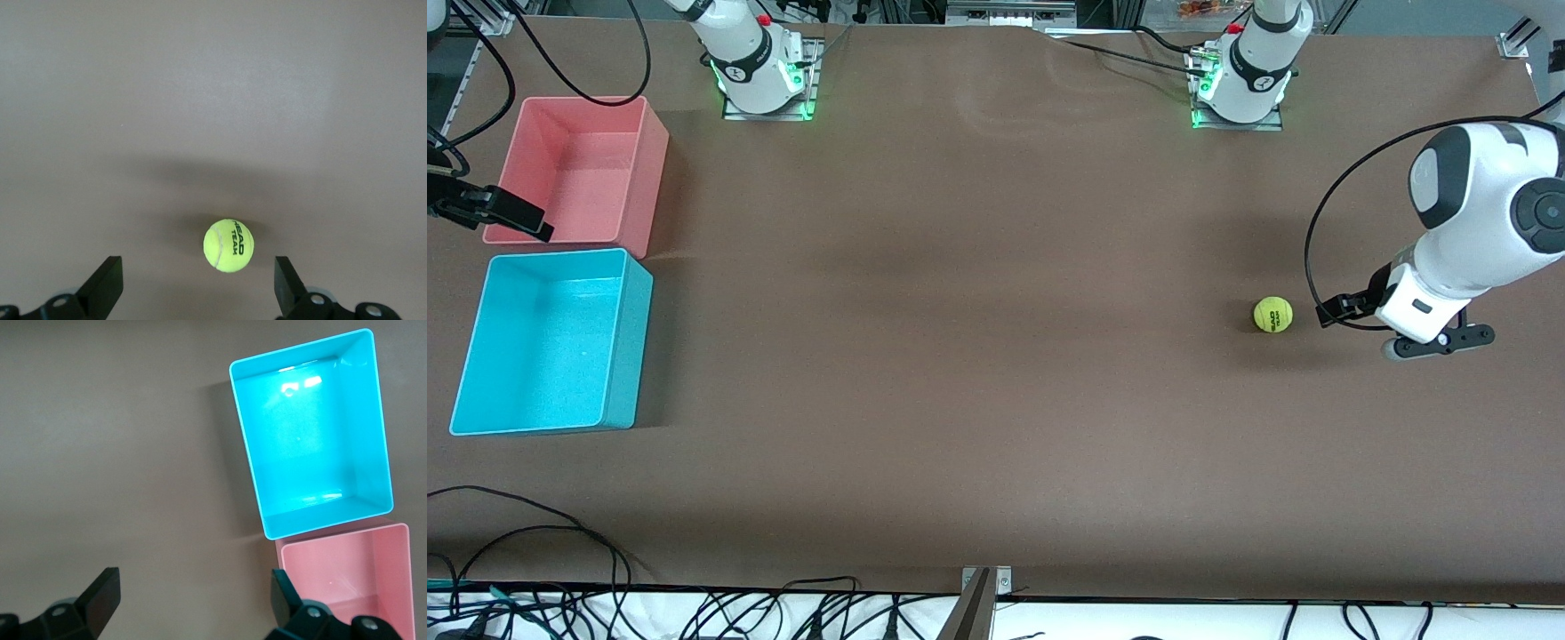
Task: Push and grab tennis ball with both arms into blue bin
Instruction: 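Lower the left gripper beside the tennis ball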
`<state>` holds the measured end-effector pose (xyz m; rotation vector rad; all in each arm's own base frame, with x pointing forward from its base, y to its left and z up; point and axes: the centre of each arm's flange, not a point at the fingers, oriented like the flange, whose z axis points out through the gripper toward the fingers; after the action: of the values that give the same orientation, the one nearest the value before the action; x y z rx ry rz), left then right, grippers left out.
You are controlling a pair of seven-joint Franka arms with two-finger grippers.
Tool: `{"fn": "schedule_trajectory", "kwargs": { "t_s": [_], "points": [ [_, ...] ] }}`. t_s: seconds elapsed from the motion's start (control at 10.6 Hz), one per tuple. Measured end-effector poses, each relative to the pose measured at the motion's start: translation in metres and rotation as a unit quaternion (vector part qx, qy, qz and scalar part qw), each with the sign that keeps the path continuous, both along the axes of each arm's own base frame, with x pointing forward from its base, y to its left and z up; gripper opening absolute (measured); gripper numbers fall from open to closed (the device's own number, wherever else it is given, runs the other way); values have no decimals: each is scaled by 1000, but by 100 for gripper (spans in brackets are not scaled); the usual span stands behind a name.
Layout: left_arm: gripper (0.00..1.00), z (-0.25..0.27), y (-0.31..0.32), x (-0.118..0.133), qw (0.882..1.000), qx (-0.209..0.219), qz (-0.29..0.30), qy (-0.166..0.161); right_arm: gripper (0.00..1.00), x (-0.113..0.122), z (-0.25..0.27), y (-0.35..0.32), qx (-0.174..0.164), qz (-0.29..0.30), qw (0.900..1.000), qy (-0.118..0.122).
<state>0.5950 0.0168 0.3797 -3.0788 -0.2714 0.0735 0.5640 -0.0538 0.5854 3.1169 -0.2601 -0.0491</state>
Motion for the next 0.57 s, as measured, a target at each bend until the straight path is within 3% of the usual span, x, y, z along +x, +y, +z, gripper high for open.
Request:
{"fn": "schedule_trajectory", "kwargs": {
  "t_s": [0.28,0.57],
  "points": [
    [100,-31,13,5,999,-33,-13,7,100,0,2,0,0,0,1000,-2],
    [100,-57,24,9,995,-49,-84,7,100,0,2,0,0,0,1000,-3]
  ]
}}
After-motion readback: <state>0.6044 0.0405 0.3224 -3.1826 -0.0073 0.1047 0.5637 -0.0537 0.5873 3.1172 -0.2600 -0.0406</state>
